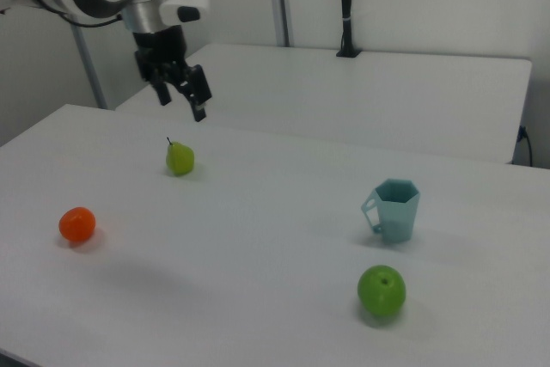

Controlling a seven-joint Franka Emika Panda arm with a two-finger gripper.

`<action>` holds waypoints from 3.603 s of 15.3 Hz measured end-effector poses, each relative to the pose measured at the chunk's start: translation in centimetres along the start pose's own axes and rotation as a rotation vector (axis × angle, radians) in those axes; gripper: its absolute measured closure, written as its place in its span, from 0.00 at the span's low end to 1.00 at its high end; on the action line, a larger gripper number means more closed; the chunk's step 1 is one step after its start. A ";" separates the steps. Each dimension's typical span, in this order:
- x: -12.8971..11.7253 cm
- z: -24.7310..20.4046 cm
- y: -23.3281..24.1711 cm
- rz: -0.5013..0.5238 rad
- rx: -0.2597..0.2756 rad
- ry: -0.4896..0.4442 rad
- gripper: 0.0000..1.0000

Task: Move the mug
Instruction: 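Move the gripper from rest toward the light-blue hexagonal mug, then lower the open gripper onto the rim of the light-blue mug, then close the gripper on the mug rim and grip it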

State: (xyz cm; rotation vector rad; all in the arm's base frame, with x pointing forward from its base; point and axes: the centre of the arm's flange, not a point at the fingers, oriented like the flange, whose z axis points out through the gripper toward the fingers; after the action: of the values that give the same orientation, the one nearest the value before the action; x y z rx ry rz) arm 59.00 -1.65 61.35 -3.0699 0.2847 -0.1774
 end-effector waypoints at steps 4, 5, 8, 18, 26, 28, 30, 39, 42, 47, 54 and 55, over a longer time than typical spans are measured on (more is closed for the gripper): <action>3.4 0.7 6.5 0.161 -0.025 0.026 0.00; 4.2 0.9 8.5 0.201 -0.030 0.040 0.00; 5.8 2.0 12.9 0.302 -0.046 0.088 0.00; 10.1 14.8 18.3 0.468 -0.140 0.092 0.08; 11.8 20.4 22.2 0.561 -0.142 0.179 0.14; 11.9 20.9 22.8 0.571 -0.140 0.189 0.14; 12.2 21.7 23.0 0.576 -0.136 0.211 0.14; 13.3 25.6 22.9 0.585 -0.123 0.288 0.15; 13.5 27.0 22.6 0.581 -0.118 0.304 0.17; 13.8 28.1 21.9 0.568 -0.113 0.323 0.25; 13.8 28.4 21.6 0.563 -0.113 0.320 0.59; 13.8 28.4 21.6 0.563 -0.112 0.320 0.65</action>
State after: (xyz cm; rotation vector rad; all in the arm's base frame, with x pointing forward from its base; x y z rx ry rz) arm 71.99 -24.19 33.32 -2.9033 1.1821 -0.6330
